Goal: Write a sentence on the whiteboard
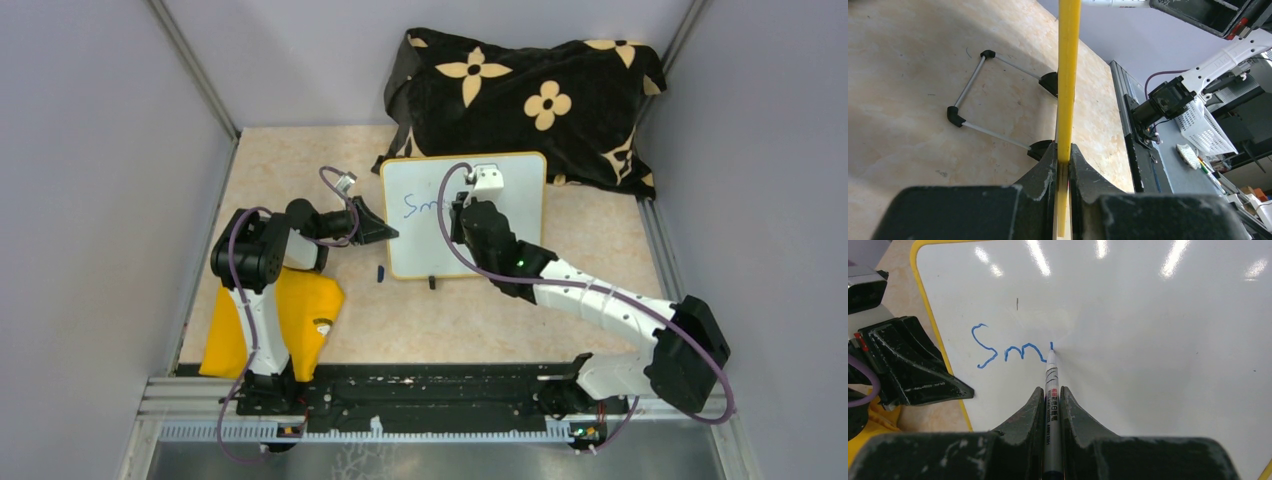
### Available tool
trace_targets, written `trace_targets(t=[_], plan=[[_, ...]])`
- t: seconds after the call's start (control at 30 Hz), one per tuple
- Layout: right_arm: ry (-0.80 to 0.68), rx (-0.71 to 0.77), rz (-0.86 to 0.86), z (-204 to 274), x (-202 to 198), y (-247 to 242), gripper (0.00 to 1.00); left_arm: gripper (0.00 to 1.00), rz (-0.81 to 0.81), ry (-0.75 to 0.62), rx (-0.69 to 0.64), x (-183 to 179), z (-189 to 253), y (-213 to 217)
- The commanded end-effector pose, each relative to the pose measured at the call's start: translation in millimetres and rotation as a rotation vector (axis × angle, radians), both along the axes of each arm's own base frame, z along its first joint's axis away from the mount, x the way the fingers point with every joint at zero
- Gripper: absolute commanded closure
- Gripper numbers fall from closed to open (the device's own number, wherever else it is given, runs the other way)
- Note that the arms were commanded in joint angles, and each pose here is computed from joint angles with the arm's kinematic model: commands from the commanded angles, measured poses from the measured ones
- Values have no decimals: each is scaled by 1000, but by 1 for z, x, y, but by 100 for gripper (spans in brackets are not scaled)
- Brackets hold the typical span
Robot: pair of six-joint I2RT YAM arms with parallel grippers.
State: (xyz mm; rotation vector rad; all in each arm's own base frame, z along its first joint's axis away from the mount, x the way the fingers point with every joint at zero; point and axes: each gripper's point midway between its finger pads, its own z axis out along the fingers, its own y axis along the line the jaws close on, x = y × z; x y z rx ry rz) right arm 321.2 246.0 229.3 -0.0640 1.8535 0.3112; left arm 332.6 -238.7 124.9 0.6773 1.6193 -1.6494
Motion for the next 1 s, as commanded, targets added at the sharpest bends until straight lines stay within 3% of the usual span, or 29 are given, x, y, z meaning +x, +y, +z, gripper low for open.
trace_targets(t=[0.0, 0.3, 0.63, 0.97], plan=[[4, 6, -27, -2, 0, -10, 100, 100, -18, -204, -37, -4, 13, -3], [1, 12, -22, 1, -2, -12, 100, 100, -18, -204, -36, -4, 13, -3], [-70, 98, 6, 46, -8, -12, 100, 100, -19, -203, -36, -4, 12, -3], [-118, 95, -17, 68, 7, -17, 100, 100, -18, -204, -36, -4, 13, -3]])
